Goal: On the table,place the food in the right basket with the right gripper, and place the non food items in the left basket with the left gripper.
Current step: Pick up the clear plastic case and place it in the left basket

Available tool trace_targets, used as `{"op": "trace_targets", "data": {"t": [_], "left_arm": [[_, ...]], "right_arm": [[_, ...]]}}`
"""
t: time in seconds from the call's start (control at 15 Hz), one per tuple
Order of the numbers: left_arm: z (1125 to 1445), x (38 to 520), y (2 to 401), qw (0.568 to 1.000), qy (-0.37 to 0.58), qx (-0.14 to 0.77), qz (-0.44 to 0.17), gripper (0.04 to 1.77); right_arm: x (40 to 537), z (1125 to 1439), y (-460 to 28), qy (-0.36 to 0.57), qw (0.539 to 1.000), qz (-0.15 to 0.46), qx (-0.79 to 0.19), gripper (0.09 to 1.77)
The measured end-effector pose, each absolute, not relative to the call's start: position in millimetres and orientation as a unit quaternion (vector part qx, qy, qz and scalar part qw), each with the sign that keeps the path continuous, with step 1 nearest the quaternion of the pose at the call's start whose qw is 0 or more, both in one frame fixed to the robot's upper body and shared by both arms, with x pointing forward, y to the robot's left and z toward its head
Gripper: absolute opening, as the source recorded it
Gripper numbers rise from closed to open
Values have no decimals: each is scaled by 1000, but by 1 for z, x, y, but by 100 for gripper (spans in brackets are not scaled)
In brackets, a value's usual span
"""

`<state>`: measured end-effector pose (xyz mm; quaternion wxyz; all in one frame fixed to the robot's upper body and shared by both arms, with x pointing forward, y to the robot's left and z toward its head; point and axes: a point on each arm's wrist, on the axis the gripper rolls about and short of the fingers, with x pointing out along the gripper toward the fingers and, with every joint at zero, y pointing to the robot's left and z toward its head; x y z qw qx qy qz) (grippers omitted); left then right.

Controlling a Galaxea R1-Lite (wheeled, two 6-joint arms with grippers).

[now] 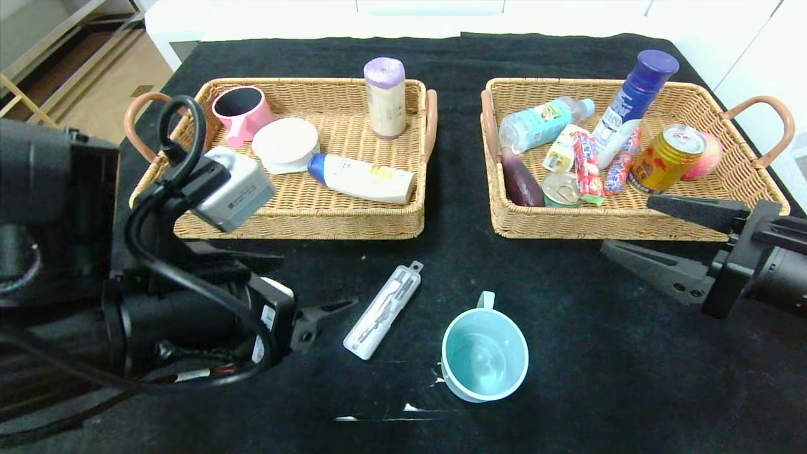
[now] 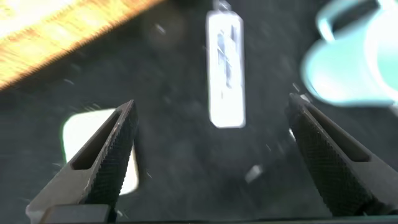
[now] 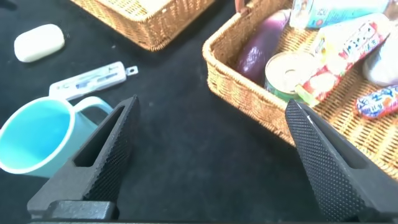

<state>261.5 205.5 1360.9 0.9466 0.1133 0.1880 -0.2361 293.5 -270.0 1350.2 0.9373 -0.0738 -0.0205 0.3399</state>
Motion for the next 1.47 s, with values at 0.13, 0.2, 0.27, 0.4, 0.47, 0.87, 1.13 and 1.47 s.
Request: {"op": "trace_targets", "data": {"t": [0.13,0.2,0.27,0.4,0.47,0.87,1.13,1.47], "left_arm": [[1370,275,201,955,163,100,-227,172],[1371,281,198,956,157,95,-227,172],[1370,286,197,957,157,89,-226,172],[1367,291,195,957,163,89,-224,172],[1365,291,195,956,165,90,-227,172],[1363,278,200,931,143,165,-291,172],[1351,279,194,918,155,189,-312,172],[1341,293,183,922,177,203,-278,172]], "right_arm": [[294,1351,-271,-22,938,337,-74,170],[294,1351,-271,-22,938,337,-74,170],[294,1351,-271,-22,939,336,-74,170],[294,1352,-272,-24,939,336,-74,170],[294,1352,-272,-25,939,335,-74,170],[291,1354,-272,-29,939,335,-75,170],[291,1354,-272,-29,939,335,-75,170],[291,1354,-272,-29,939,335,-75,170]]}}
